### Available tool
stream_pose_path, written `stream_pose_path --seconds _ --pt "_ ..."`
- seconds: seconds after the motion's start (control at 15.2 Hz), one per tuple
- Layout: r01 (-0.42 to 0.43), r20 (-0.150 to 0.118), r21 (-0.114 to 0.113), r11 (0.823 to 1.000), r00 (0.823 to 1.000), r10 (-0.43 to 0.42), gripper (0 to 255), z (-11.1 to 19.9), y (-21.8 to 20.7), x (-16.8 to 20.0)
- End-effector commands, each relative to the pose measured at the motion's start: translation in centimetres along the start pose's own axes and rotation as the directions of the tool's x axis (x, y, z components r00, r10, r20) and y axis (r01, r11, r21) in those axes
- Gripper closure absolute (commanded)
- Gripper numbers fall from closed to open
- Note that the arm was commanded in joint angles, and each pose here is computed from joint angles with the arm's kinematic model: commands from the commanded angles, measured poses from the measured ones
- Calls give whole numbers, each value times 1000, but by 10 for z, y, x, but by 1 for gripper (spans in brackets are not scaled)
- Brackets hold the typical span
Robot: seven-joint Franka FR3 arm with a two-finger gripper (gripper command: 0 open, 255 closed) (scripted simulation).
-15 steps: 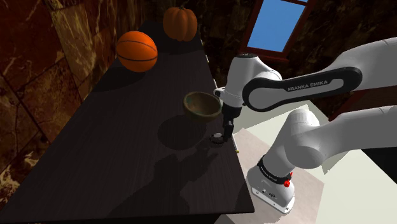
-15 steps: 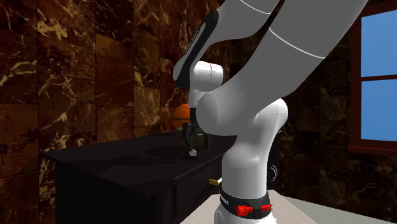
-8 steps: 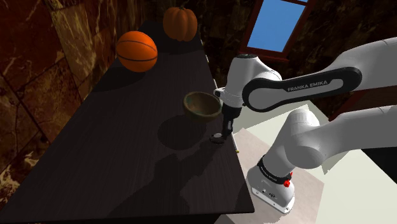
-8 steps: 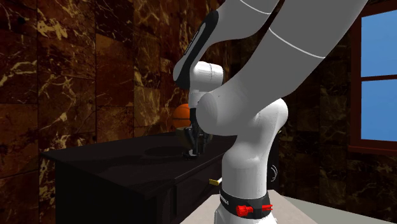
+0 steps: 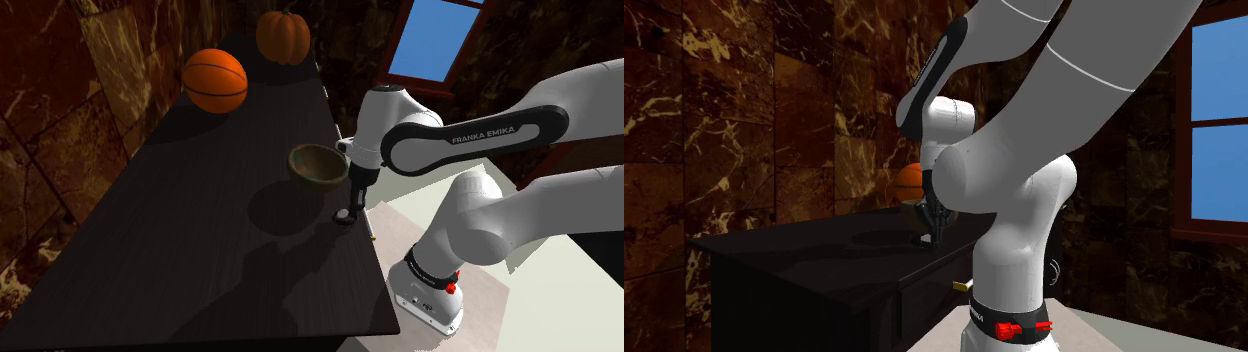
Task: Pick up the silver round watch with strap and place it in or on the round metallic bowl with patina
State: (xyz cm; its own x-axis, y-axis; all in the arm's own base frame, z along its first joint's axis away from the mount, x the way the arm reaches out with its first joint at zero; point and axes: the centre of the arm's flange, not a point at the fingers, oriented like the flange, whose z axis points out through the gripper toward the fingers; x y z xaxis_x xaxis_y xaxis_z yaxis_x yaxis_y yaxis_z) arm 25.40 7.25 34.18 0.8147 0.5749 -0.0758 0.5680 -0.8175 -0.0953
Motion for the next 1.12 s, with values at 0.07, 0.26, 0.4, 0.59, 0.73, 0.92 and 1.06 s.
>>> stream_pose_path --seconds 0.07,0.26,0.4,0.59,0.73,0.92,1.06 --pt "0 0 0 1000 1000 0 255 -10 -1 -1" --pt "0 0 0 1000 1000 0 255 -26 -3 -2" --pt "0 0 0 1000 1000 0 255 -37 -4 -3" --pt "0 0 0 1000 1000 0 255 -52 -5 -4" --pt "0 0 0 1000 1000 0 255 -63 -6 -5" --pt "0 0 0 1000 1000 0 255 -79 -8 -6" --pt "0 0 0 1000 1000 0 255 -89 -9 -7"
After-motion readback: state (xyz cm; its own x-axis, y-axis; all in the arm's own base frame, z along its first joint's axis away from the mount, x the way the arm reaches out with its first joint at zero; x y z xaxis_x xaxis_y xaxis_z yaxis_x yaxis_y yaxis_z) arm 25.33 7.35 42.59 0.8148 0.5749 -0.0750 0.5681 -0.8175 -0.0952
